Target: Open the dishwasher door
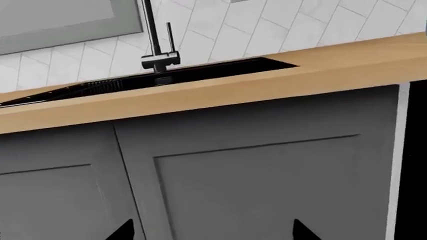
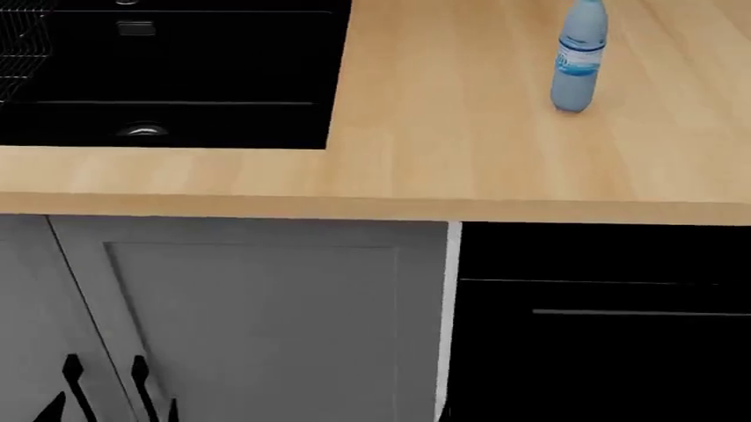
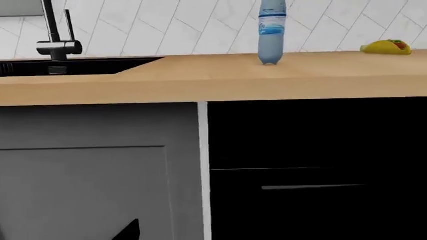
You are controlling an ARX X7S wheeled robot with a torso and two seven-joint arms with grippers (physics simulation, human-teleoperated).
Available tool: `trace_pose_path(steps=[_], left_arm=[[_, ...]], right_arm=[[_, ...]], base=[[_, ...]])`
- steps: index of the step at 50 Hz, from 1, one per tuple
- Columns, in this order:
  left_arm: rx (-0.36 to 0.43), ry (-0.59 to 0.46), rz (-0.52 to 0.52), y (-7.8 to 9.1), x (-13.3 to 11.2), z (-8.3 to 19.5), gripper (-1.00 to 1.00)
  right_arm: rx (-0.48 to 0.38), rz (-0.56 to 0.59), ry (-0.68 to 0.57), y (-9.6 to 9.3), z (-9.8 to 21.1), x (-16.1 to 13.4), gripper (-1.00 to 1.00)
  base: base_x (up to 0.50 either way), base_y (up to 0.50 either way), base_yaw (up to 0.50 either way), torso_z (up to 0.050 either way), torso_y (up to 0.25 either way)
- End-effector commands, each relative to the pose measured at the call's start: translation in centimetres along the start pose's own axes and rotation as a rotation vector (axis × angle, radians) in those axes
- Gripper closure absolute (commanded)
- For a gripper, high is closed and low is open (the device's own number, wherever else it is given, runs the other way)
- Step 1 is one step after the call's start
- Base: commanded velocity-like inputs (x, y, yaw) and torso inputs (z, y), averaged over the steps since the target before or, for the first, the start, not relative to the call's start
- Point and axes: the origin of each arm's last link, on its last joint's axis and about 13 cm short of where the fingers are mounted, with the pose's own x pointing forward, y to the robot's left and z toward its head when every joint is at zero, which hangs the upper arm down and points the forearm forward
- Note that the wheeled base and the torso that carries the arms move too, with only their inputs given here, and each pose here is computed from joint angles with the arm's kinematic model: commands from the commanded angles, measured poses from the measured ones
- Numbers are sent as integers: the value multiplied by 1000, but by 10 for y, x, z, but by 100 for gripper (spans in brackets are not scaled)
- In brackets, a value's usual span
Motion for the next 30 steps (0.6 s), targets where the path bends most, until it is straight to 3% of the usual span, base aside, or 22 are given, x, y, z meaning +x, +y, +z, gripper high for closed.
trace_pose_path(steps=[1, 13, 30], left_arm=[[42, -15, 63, 9, 4, -1, -100], [96, -25, 166, 28, 2, 1, -100], [104, -47, 141, 22, 4, 6, -100]], right_arm=[[-2, -6, -11, -2, 3, 0, -100], [-20, -41, -26, -9, 10, 4, -100], [-77, -27, -37, -7, 13, 4, -100]], base=[[0, -500, 0, 0, 0], [0, -500, 0, 0, 0], [0, -500, 0, 0, 0]])
